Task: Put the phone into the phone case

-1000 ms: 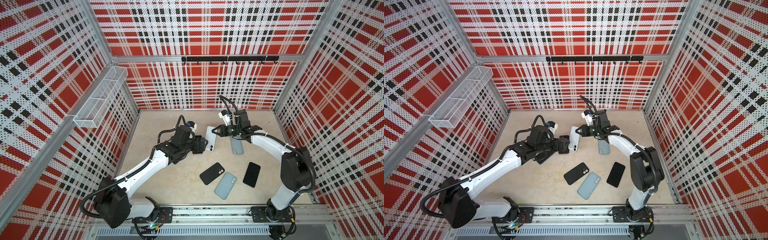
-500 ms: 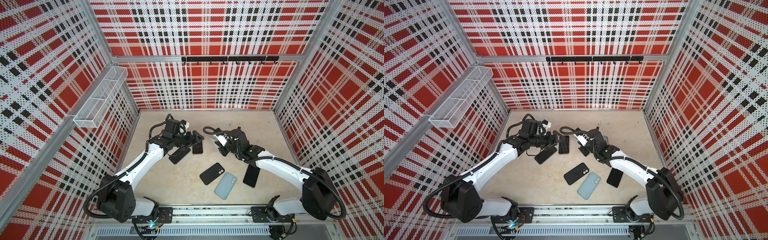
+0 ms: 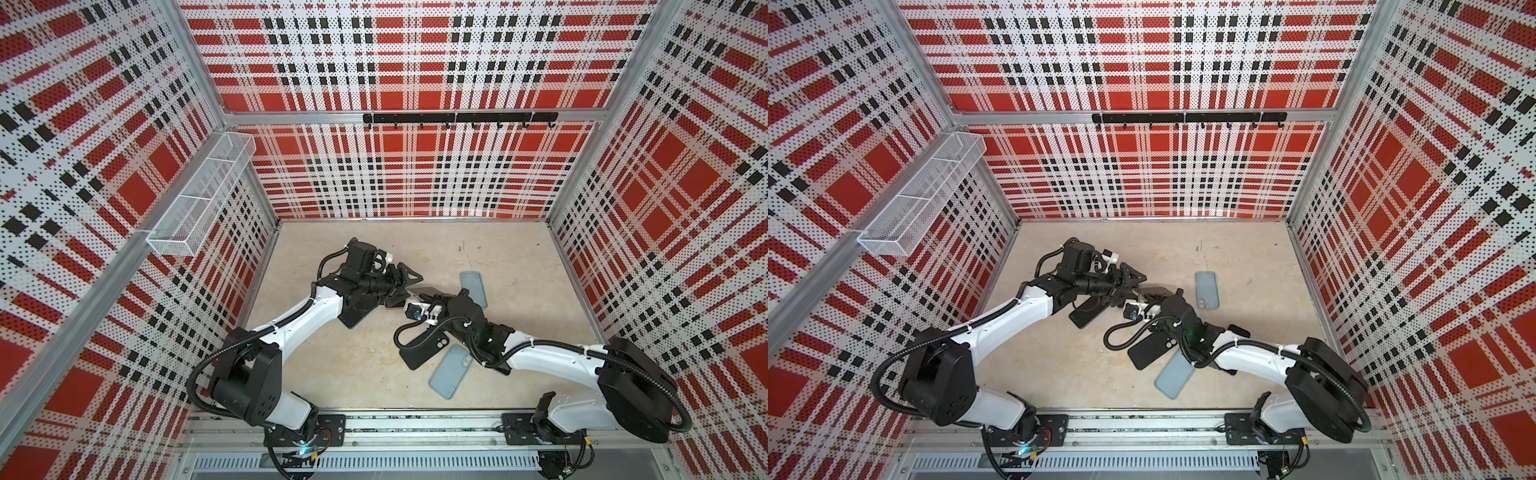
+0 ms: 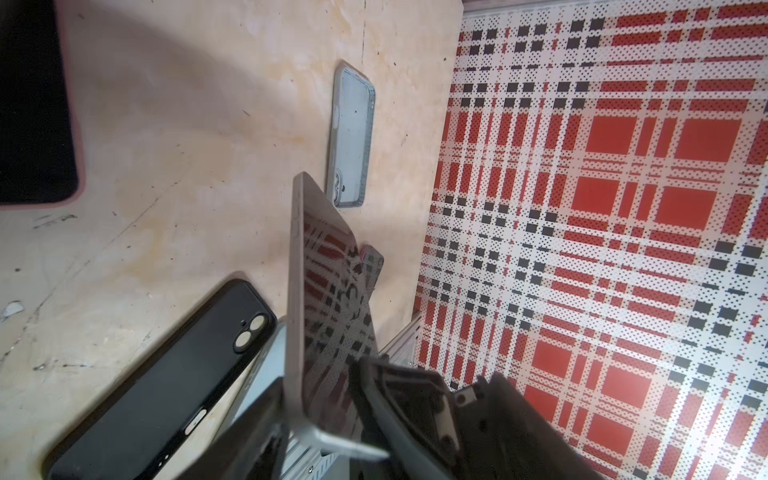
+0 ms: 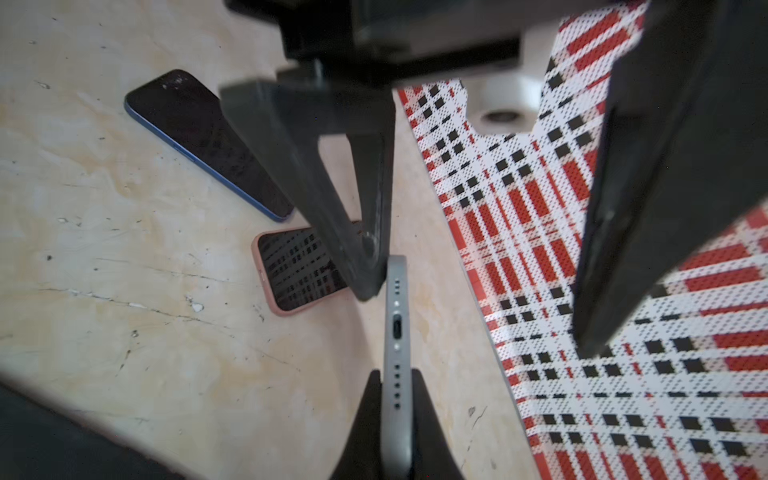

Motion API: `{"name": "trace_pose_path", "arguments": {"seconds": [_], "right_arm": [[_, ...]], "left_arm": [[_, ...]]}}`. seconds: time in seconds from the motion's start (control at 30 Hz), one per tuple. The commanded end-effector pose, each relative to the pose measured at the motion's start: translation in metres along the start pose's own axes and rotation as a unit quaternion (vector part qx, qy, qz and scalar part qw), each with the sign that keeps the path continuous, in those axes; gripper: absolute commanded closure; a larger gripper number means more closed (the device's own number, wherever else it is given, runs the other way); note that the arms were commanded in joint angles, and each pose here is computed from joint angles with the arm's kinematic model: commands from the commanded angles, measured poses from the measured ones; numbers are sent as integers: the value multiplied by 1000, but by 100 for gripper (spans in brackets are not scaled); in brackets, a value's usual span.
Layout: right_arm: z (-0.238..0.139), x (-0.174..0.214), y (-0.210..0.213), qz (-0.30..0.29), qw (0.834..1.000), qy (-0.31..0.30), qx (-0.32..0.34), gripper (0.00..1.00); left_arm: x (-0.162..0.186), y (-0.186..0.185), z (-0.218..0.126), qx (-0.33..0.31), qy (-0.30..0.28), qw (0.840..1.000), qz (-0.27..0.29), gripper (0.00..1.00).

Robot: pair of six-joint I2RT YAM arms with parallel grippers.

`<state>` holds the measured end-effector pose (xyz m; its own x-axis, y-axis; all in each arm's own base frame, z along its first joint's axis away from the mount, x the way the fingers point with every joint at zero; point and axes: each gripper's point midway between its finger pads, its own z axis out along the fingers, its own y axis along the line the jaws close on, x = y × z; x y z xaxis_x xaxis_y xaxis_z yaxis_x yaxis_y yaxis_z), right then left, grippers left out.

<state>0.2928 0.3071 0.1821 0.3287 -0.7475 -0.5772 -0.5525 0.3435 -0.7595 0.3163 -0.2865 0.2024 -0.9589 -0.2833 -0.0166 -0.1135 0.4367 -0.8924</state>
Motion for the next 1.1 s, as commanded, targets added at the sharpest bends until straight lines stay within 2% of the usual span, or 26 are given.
{"name": "trace_pose_path", "arguments": {"seconds": [0.0,0.23,0.47,0.73,0.93,1.07], "right_arm": [[-15,-31,-44,-20,994,-49,94,100],[-9,-33,-44,-29,993,-42,110,100],[-1,-37,-36,-68,989,-36,129,100],[0,-43,-29,-86,988,-44,122,100],[-3,-44,-26,-90,988,-48,113,100],[-12,-46,-18,-87,993,-51,67,73]], "left_arm": [[0,-3,7,11,-1,1000,-14,30],[1,-5,3,11,-14,1000,-13,50],[1,-1,0,8,-19,1000,-16,70],[-3,0,-2,8,-24,1000,-17,98],[-12,-1,-6,9,-43,999,-1,100],[-28,-11,-17,24,-82,996,22,100]]}}
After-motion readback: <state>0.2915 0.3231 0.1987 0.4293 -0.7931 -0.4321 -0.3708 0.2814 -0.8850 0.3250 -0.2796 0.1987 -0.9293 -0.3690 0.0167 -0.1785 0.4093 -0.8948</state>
